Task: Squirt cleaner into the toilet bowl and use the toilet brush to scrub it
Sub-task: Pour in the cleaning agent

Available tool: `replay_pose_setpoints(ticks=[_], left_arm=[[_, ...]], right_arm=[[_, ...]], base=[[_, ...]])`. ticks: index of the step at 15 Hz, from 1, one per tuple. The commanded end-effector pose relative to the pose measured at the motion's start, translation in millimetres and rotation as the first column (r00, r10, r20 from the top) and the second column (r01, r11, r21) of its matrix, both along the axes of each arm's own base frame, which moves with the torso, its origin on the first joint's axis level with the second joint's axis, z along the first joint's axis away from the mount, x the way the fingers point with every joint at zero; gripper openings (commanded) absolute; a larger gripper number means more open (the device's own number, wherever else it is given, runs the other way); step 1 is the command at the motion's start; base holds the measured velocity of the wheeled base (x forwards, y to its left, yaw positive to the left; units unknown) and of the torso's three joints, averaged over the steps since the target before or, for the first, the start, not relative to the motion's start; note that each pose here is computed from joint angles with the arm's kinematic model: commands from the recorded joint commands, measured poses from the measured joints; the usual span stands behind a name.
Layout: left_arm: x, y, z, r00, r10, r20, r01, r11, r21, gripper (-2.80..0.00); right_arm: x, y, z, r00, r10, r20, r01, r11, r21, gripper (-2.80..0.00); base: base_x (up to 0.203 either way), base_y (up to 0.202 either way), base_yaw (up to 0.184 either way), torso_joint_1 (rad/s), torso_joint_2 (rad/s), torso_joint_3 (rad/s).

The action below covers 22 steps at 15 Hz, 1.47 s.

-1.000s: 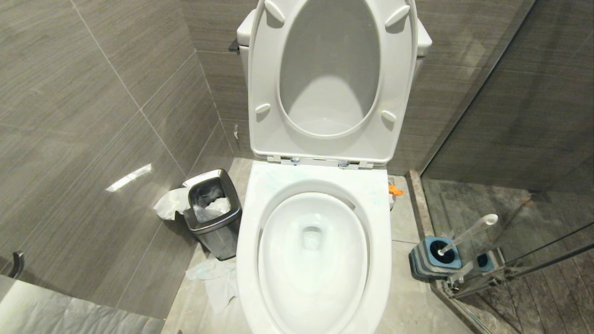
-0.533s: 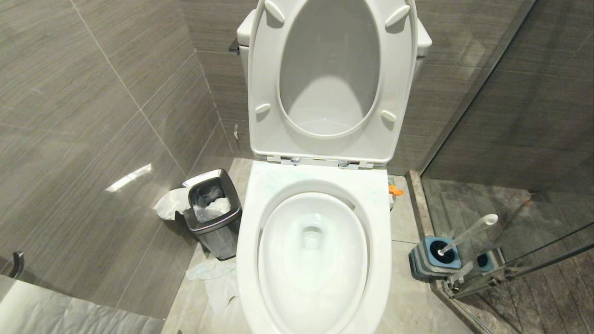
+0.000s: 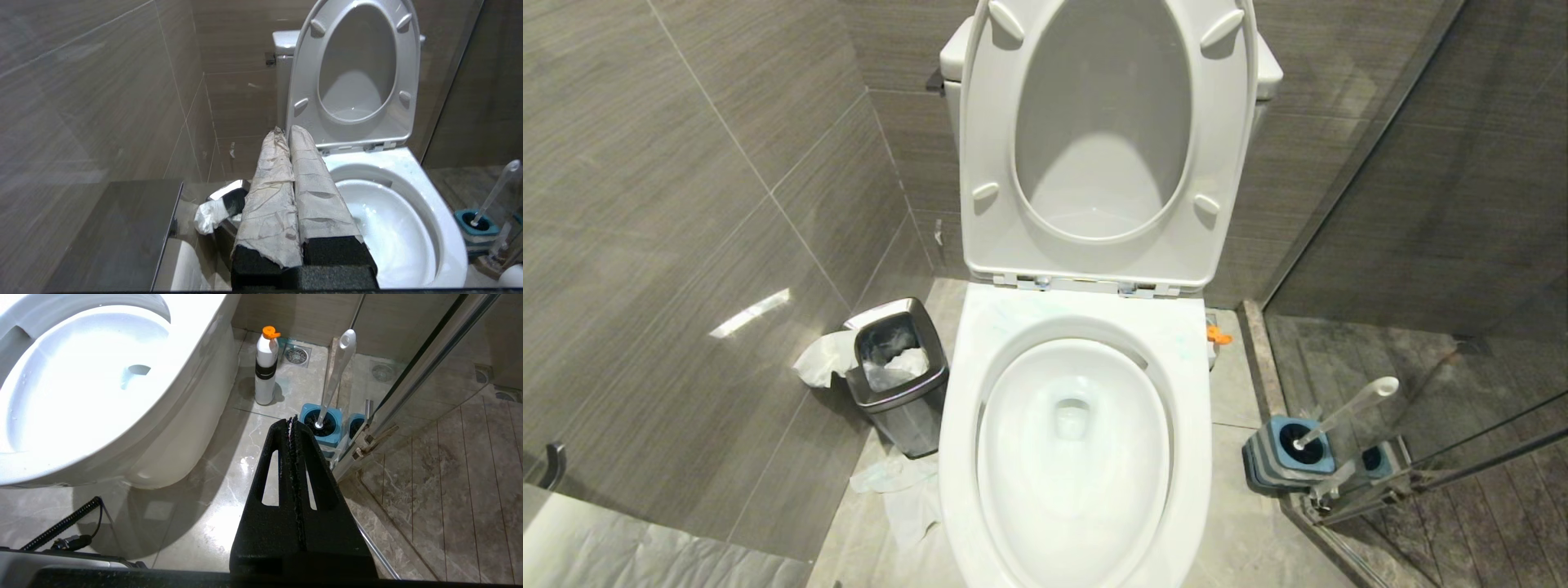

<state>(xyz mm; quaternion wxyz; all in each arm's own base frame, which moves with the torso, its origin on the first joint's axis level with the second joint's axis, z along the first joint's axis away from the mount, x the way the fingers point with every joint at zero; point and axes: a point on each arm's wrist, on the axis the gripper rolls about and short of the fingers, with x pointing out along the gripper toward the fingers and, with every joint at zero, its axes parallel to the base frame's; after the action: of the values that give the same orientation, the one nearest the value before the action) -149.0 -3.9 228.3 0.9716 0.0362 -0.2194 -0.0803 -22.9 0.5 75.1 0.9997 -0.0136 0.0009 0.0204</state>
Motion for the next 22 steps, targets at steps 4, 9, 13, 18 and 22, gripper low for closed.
replay_pose_setpoints(ticks=[4, 9, 13, 18, 22], left_arm=[[39, 1, -30, 0.990, 0.083, -0.112, -0.078, 0.996, 0.048, -2.80], [88, 2, -64, 0.991, 0.132, -0.011, -0.131, 0.990, 0.045, -2.80], [113, 4, -102, 0.974, 0.213, -0.075, -0.211, 0.977, 0.041, -2.80], [125, 4, -134, 0.948, 0.223, -0.226, -0.208, 0.974, 0.088, -2.80], [126, 4, -149, 0.907, 0.213, -0.363, -0.177, 0.975, 0.131, -2.80]], right_arm=[[0, 0, 0, 1.000, 0.001, -0.001, -0.001, 1.000, 0.000, -2.80], [0, 0, 0, 1.000, 0.001, -0.001, -0.001, 1.000, 0.000, -2.80], [0, 0, 0, 1.000, 0.002, -0.001, -0.002, 1.000, 0.000, -2.80], [0, 0, 0, 1.000, 0.001, -0.001, -0.001, 1.000, 0.000, -2.80], [0, 0, 0, 1.000, 0.001, -0.001, -0.001, 1.000, 0.000, -2.80]], base=[[0.000, 0.000, 0.000, 0.000, 0.00, 0.000], [0.000, 0.000, 0.000, 0.000, 0.00, 0.000], [0.000, 0.000, 0.000, 0.000, 0.00, 0.000], [0.000, 0.000, 0.000, 0.000, 0.00, 0.000], [0.000, 0.000, 0.000, 0.000, 0.00, 0.000]])
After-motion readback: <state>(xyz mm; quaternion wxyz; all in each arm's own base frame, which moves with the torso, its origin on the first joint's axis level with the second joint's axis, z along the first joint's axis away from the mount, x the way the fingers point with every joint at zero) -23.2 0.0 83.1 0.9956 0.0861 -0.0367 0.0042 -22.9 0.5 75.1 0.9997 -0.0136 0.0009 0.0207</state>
